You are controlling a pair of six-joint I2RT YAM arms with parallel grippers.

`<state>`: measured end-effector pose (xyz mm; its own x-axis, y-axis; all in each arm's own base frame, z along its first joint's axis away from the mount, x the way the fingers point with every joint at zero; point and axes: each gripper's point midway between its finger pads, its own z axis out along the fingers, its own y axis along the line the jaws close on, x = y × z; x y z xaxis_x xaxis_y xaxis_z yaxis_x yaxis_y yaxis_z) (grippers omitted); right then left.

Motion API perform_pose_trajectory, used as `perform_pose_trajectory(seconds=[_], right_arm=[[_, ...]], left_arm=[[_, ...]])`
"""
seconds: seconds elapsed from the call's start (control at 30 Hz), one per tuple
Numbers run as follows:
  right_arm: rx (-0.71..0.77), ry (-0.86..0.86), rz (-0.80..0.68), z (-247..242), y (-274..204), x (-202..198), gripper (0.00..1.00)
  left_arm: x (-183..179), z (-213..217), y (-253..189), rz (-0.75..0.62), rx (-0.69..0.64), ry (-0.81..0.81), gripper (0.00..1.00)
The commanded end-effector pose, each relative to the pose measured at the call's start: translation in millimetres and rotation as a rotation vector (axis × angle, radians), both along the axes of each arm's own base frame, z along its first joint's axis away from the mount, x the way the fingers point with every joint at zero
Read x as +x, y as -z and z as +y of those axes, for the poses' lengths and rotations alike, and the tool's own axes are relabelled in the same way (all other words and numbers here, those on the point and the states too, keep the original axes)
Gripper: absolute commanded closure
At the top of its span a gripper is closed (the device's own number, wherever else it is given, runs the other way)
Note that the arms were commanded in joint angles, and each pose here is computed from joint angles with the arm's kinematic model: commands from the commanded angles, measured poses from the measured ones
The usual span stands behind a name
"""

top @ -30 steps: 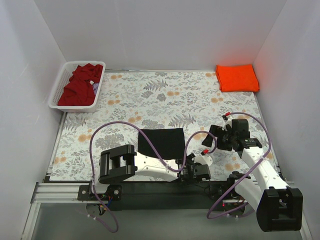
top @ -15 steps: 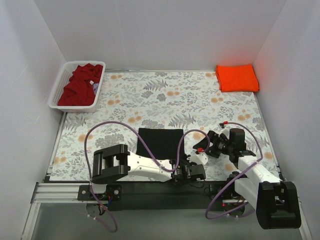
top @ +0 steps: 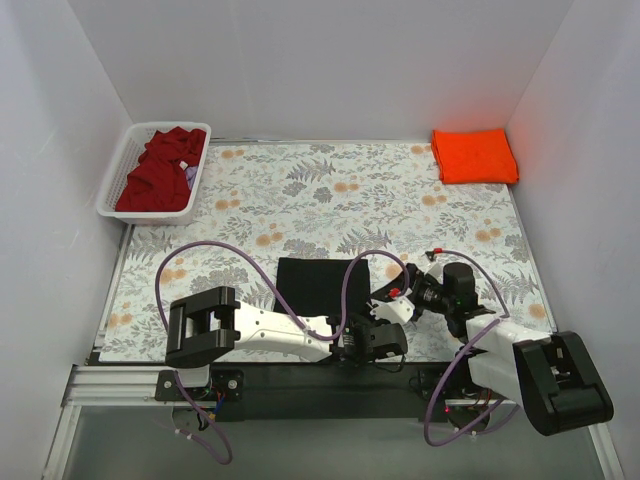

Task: Fold and stack the t-shirts
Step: Neatly place the folded tshirt to the corner

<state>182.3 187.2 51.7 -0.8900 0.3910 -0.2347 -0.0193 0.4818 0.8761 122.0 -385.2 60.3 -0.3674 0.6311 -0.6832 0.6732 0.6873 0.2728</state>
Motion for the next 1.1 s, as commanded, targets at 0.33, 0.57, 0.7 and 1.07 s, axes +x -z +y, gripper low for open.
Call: perform_pose_trajectory(seconds=[0.33, 0.57, 0.7, 1.07], right_arm=[[0.007, -0.080, 0.079, 53, 11, -14, 0.17], [-0.019, -0.137, 0.043, 67, 11, -13, 0.52], [-0.036, -0.157, 0.028, 68, 14, -13, 0.84], [-0.169, -0.285, -0.003, 68, 32, -8, 0.99]], left_arm=[[10, -14, -27, -0.024, -0.130, -0.056, 1.00], [9, -22, -26, -0.011, -0.157, -0.064, 1.00], [8, -25, -25, -0.003, -0.168, -0.068, 0.94], [8, -42, -67, 0.037, -0.270, -0.031, 0.47]])
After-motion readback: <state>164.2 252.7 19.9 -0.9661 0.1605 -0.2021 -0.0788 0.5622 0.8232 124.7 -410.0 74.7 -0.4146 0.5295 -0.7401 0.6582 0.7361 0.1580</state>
